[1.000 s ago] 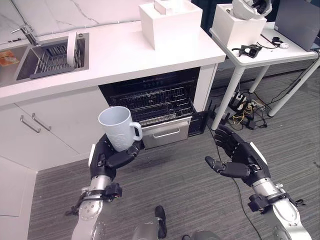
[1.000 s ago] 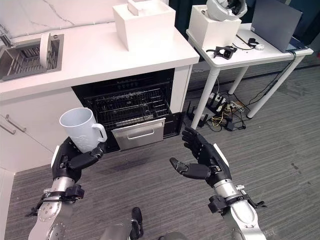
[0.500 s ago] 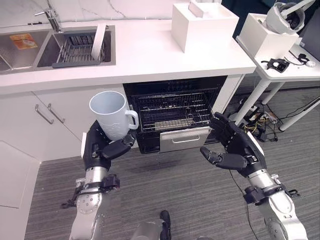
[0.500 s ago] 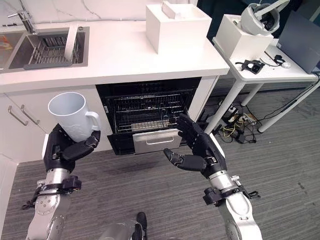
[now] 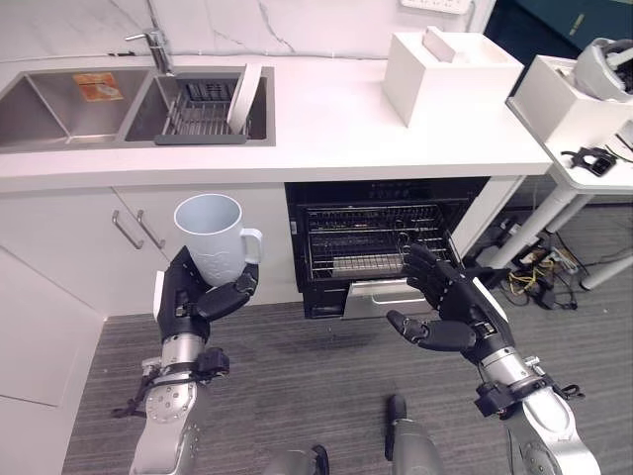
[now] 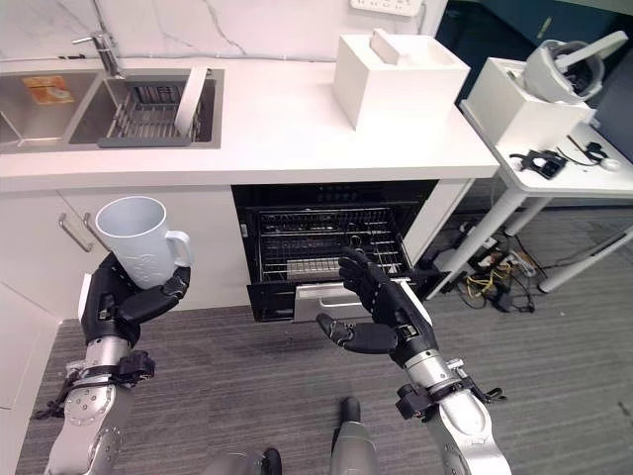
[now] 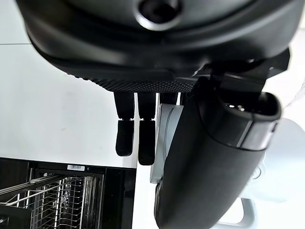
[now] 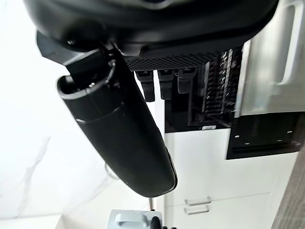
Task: Place the dishes in the dishwasher.
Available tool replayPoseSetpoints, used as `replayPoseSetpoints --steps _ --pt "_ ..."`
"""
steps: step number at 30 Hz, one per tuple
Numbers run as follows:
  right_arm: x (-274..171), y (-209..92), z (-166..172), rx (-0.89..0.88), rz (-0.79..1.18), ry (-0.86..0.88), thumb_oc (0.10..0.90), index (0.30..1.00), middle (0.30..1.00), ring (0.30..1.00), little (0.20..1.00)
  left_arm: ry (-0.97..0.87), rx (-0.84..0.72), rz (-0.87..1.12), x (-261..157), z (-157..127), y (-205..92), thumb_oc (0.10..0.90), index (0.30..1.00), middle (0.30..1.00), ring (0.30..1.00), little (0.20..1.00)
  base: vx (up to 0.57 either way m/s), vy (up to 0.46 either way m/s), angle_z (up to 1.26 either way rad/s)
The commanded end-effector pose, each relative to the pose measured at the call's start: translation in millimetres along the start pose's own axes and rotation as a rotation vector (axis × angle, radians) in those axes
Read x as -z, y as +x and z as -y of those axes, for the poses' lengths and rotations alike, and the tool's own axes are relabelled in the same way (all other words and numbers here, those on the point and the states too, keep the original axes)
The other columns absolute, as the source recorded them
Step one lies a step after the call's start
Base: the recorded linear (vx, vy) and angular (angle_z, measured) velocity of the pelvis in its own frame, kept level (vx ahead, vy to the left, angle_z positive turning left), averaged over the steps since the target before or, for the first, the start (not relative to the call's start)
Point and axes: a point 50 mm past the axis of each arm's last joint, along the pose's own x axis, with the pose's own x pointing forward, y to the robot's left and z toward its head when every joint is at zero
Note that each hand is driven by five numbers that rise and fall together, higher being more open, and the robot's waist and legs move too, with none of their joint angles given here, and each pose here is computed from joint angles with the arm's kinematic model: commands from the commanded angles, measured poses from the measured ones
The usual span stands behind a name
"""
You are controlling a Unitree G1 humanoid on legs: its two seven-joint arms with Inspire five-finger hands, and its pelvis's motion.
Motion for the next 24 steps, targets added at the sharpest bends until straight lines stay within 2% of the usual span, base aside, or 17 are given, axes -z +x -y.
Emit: replayPoseSetpoints --steps 1,15,19,24 --pt "-49.1 14.2 1.8 -0.020 0.247 -0.038 0.800 0.900 0.900 0.900 0.900 0.015 0.116 0.352 -67.0 16.7 10.6 0.400 0.300 0.300 0.300 0.300 0.18 -0.493 0.02" --pt "-55.6 9.0 7.1 -0.018 0.292 -0.009 0.800 0.900 0.900 0.900 0.900 -0.007 0.120 0.345 -62.9 18.6 7.9 0.400 0.300 0.300 0.300 0.300 0.07 -0.286 0.00" --pt "-56.0 7.2 9.1 0.010 0.305 -0.023 0.800 0.900 0.900 0.900 0.900 -0.001 0.149 0.355 -61.0 25.7 8.9 0.400 0.300 0.300 0.300 0.300 0.05 -0.105 0.15" --pt "-51.3 6.0 7.1 0.030 0.289 -0.049 0.800 0.900 0.900 0.900 0.900 -0.006 0.137 0.358 -58.6 26.4 7.6 0.400 0.300 0.300 0.300 0.300 0.09 0.093 0.79"
